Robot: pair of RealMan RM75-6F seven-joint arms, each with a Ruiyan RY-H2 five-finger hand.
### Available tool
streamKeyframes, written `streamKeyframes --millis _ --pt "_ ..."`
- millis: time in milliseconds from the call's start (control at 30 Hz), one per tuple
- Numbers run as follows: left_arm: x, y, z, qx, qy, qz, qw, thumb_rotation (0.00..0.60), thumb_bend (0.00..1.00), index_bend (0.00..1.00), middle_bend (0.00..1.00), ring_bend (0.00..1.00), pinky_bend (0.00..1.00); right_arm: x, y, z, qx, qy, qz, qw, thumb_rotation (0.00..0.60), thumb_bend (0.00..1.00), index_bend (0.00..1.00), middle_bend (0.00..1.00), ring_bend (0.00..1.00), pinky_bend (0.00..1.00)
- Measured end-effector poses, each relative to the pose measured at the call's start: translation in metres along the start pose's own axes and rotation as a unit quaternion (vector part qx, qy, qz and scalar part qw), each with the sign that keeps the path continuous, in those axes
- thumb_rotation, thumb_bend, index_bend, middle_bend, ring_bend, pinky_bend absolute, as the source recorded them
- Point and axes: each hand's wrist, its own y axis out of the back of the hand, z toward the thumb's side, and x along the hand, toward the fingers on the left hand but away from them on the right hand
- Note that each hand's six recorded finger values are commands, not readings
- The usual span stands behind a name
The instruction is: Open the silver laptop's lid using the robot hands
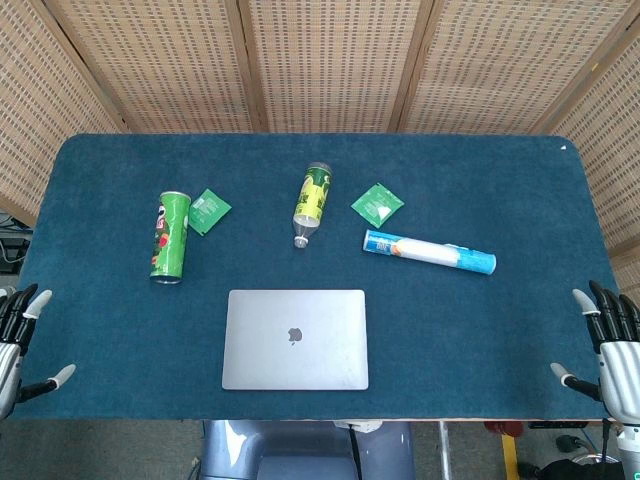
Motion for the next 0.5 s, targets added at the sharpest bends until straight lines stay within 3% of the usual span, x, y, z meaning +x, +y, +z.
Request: streamKeyframes --millis 333,500 --pt "0.006 -0.009 0.013 0.007 -0.033 -0.017 0.9993 0.600 0.00 0.00 0.00 0.00 0.00 0.000 0.000 -0.003 0.000 -0.005 0.002 1.0000 0.600 0.00 0.00 0.00 0.00 0.00" --pt "0.021 -0.024 0.048 0.021 -0.133 -0.050 0.9896 0.600 0.00 0.00 0.00 0.00 0.00 -0.002 0.002 -0.006 -0.003 -0.013 0.000 0.9999 0.600 0.00 0.00 0.00 0.00 0.00"
